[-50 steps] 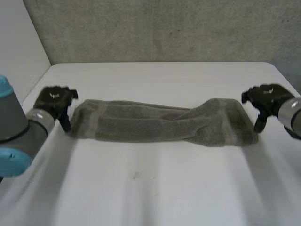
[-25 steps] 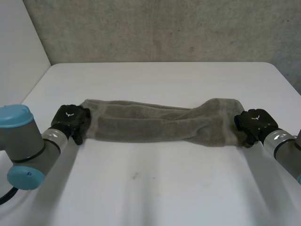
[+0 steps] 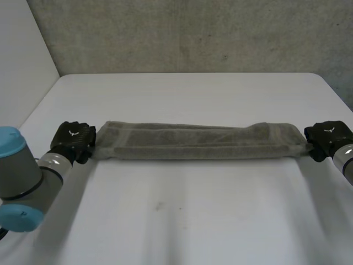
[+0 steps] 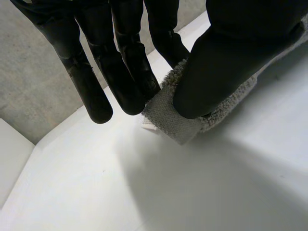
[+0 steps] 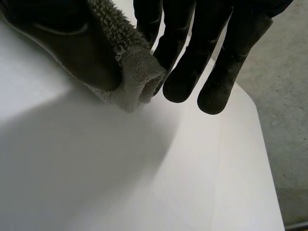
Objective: Fold the towel.
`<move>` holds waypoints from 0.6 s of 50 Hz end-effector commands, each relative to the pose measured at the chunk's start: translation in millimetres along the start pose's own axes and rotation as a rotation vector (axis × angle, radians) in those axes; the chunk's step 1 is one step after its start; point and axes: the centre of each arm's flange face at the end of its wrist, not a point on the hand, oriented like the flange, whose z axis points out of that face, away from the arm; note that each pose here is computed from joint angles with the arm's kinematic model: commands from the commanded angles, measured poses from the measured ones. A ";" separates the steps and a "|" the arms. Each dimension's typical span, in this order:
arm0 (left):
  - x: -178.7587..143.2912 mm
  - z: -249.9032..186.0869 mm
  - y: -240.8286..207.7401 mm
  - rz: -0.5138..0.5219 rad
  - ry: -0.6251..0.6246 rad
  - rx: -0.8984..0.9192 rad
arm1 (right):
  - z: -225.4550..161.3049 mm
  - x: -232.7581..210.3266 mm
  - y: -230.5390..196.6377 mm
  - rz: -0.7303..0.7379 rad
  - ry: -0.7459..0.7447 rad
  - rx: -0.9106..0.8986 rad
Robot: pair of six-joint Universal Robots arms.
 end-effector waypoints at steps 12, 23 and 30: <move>6.8 -43.0 -13.5 0.005 0.007 0.012 | -21.8 1.3 11.0 -0.298 -0.121 -0.107; 0.9 -47.1 -13.1 -0.005 0.004 -0.032 | -18.6 76.0 18.6 -0.378 0.010 -0.163; -17.0 -47.2 -34.8 0.000 -0.052 0.035 | -8.3 106.5 -14.7 -0.429 0.122 -0.082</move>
